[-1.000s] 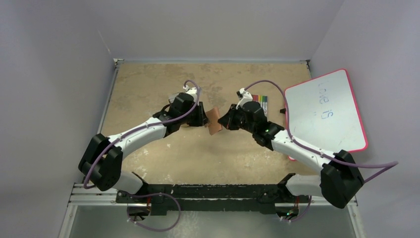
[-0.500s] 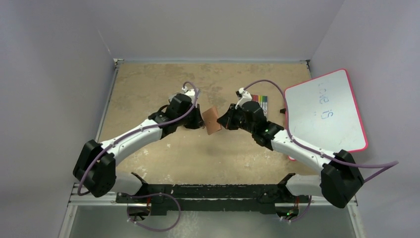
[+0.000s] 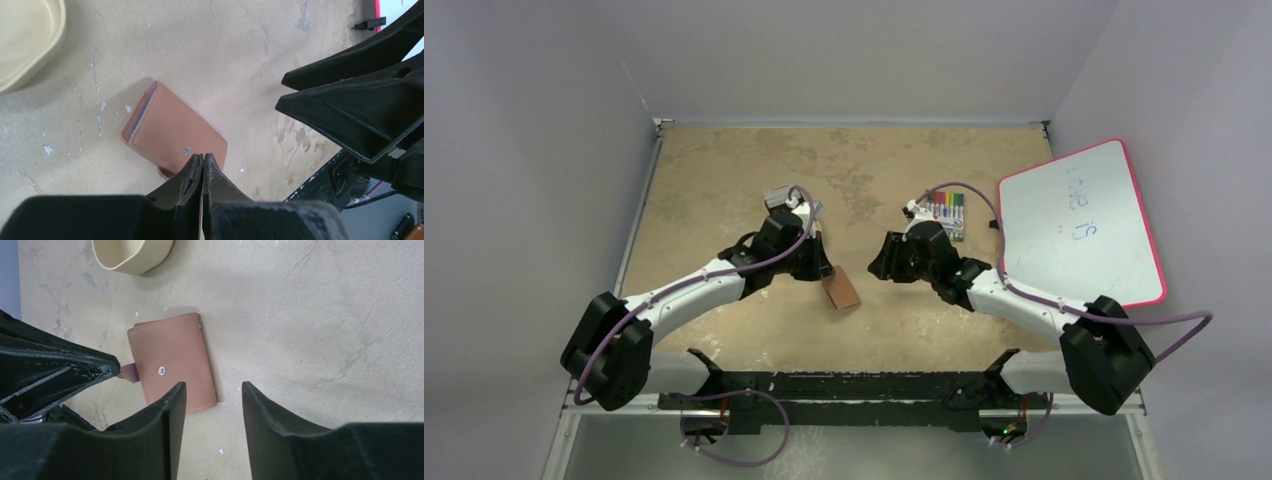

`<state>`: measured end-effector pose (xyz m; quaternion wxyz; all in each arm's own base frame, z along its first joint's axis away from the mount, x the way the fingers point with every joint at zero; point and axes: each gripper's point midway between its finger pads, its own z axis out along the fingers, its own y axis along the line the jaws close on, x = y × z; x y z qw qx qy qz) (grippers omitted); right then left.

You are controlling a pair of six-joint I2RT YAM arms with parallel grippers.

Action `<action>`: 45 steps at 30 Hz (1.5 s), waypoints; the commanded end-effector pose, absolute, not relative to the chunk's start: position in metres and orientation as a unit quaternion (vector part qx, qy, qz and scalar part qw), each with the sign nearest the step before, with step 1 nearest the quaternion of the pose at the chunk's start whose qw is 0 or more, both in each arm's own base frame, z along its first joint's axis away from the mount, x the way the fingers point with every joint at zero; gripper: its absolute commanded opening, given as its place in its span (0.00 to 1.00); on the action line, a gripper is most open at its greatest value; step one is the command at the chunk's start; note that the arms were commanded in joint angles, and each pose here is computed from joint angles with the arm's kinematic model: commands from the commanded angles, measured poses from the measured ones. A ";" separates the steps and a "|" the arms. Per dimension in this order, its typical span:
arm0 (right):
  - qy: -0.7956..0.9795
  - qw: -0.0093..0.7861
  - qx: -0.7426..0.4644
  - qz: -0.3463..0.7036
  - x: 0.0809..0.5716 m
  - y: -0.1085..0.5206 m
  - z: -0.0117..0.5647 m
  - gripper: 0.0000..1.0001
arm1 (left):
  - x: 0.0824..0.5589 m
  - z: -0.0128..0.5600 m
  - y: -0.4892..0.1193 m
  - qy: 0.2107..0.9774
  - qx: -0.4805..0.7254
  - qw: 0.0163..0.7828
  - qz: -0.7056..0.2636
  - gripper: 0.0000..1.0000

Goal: Put the credit cards into the card holder
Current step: Open the card holder at the center of the board.

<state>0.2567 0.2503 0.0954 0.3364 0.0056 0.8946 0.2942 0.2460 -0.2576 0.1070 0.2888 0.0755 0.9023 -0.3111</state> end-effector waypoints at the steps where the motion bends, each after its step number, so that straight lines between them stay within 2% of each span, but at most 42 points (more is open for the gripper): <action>1: 0.895 0.342 -0.001 0.287 0.259 0.250 0.096 0.51 | 0.247 0.129 -0.275 0.871 0.074 0.310 -0.373 0.00; 4: 0.892 0.335 -0.014 0.303 0.257 0.260 0.097 0.58 | 0.248 0.136 -0.279 0.864 0.069 0.314 -0.387 0.00; 11: 0.885 0.325 -0.065 0.326 0.249 0.294 0.098 0.66 | 0.252 0.153 -0.282 0.855 0.065 0.328 -0.397 0.00; 26: 0.882 0.325 -0.096 0.327 0.243 0.306 0.096 0.67 | 0.264 0.166 -0.283 0.853 0.064 0.346 -0.385 0.00; 39: 0.895 0.337 -0.076 0.281 0.251 0.290 0.091 0.46 | 0.255 0.131 -0.249 0.891 0.070 0.335 -0.298 0.00; 45: 0.902 0.328 -0.070 0.272 0.250 0.288 0.081 0.28 | 0.249 0.124 -0.240 0.896 0.067 0.334 -0.286 0.00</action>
